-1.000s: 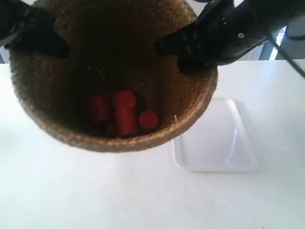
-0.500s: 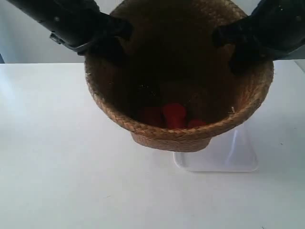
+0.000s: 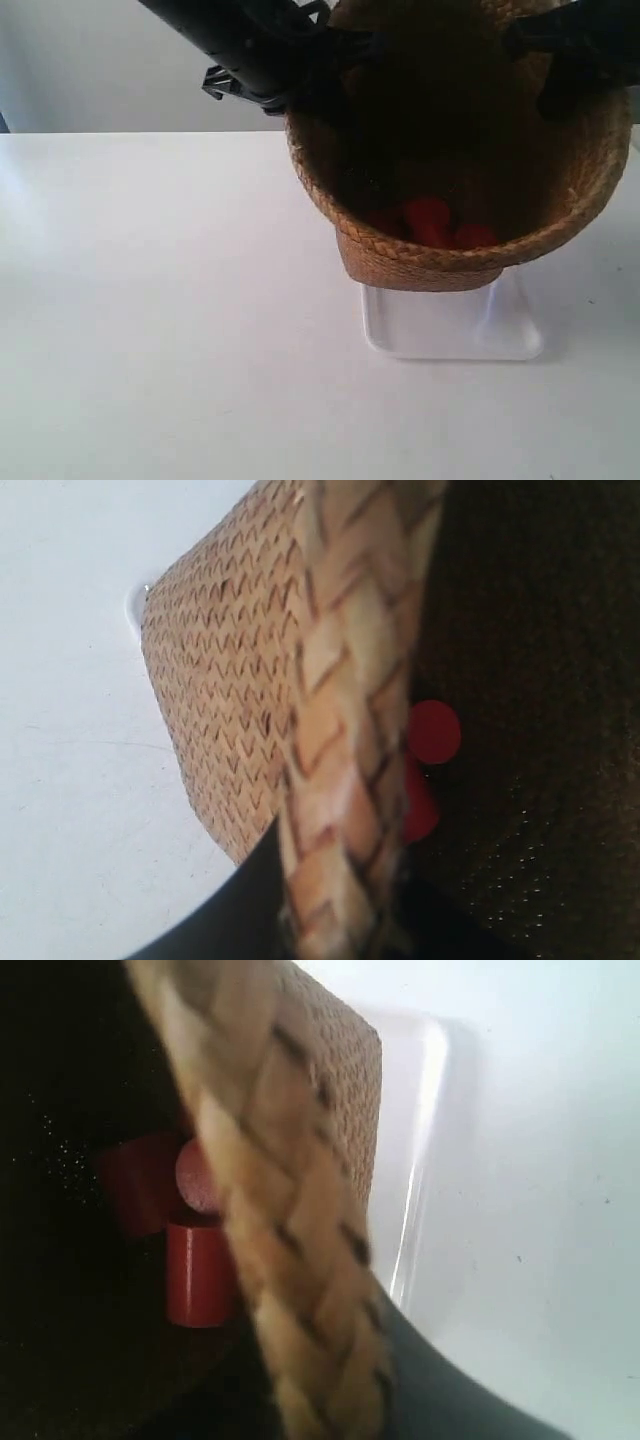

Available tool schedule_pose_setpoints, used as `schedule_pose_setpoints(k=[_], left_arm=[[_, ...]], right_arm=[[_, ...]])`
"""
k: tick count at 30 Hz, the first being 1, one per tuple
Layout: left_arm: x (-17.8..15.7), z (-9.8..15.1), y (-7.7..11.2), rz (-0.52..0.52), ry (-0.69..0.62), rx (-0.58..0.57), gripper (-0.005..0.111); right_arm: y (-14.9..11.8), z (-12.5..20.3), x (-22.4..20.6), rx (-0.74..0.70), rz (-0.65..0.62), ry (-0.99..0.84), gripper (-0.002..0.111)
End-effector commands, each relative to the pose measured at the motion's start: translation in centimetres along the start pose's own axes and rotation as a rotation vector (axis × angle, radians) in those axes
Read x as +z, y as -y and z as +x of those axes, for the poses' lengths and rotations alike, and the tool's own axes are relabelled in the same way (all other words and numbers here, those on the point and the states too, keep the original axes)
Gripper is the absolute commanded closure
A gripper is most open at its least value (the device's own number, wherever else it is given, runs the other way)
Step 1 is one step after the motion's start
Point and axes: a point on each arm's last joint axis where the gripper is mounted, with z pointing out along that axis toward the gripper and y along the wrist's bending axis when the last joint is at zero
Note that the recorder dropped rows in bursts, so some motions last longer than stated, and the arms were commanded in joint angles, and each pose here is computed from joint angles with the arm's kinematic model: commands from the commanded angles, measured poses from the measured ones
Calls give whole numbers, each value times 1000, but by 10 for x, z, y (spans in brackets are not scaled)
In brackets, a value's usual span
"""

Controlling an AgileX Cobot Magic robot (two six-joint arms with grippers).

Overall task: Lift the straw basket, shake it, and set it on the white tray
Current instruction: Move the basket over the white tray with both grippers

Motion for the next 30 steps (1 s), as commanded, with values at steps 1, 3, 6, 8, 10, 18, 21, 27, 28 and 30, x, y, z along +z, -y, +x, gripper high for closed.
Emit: schedule_pose_setpoints(k=[1, 3, 6, 8, 10, 18, 21, 27, 28, 30], left_arm=[[9, -10, 15, 105, 31, -87, 107], [18, -11, 14, 121, 25, -110, 107], [28, -15, 13, 126, 23, -119, 107], [33, -16, 12, 125, 18, -119, 107], [39, -18, 11, 125, 15, -120, 107], [56, -23, 11, 153, -22, -143, 107], [58, -22, 8, 129, -29, -126, 107], [58, -23, 6, 117, -24, -120, 107], [58, -23, 6, 114, -25, -118, 107], [59, -23, 5, 102, -22, -109, 107]], right_arm=[[7, -9, 19, -14, -9, -29, 108], [10, -12, 27, -31, 9, -43, 108], [12, -17, 37, -39, 16, -61, 108], [13, -20, 41, -42, 15, -67, 108], [14, -23, 48, -47, 18, -78, 108], [21, -30, 45, -56, 39, -56, 108], [25, -30, 48, -40, 34, -61, 108], [25, -29, 66, -22, 3, -103, 108], [25, -30, 67, -21, 3, -105, 108], [26, -29, 68, -23, 8, -108, 108]])
